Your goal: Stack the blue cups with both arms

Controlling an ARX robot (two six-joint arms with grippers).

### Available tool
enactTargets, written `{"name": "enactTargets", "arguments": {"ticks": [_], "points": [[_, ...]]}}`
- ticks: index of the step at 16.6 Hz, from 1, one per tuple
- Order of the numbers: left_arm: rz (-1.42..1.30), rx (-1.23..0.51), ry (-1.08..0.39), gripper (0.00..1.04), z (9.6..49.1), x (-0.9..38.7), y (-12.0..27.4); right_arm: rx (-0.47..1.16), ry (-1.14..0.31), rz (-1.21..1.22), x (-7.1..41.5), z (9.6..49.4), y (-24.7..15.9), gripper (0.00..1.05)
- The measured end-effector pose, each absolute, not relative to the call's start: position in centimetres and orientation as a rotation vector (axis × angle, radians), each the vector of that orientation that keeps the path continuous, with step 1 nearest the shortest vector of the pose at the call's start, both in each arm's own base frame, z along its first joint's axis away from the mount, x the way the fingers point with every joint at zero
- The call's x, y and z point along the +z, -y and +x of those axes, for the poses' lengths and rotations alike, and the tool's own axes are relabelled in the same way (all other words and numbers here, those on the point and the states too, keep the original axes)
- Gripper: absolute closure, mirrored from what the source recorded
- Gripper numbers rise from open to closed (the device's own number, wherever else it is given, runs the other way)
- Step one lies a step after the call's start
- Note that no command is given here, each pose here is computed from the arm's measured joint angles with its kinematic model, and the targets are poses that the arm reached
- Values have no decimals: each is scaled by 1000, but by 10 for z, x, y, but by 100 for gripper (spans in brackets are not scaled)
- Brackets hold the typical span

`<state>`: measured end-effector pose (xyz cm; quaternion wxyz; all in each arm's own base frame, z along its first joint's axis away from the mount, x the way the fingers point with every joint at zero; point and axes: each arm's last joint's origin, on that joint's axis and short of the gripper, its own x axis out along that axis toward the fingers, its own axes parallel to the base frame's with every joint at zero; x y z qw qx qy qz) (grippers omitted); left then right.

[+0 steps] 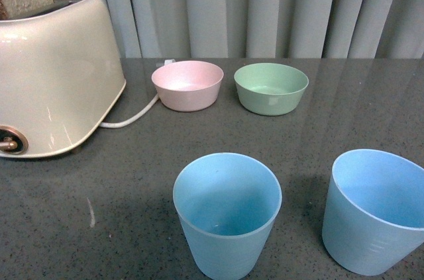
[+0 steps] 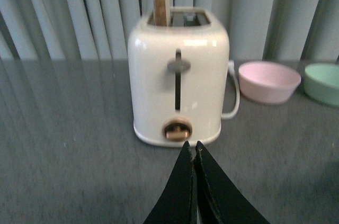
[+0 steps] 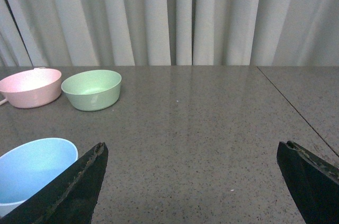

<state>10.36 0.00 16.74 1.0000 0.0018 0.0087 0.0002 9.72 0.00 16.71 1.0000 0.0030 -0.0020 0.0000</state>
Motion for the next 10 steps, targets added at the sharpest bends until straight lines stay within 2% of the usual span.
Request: {"name": "enactTargets", "arguments": {"ticks": [2, 5, 6, 7, 10], "points": [[4, -3, 24, 104, 97, 170, 0, 0, 4, 6, 167, 97, 0, 7], [3, 0, 4, 104, 97, 168, 0, 0, 4, 6, 167, 97, 0, 7], [1, 0, -1, 100, 97, 167, 0, 0, 5, 6, 167, 97, 0, 7], [2, 0, 0, 86, 97, 167, 0, 0, 4, 6, 167, 97, 0, 7], [2, 0, 0, 55, 97, 167, 0, 0, 4, 6, 167, 97, 0, 7]]}}
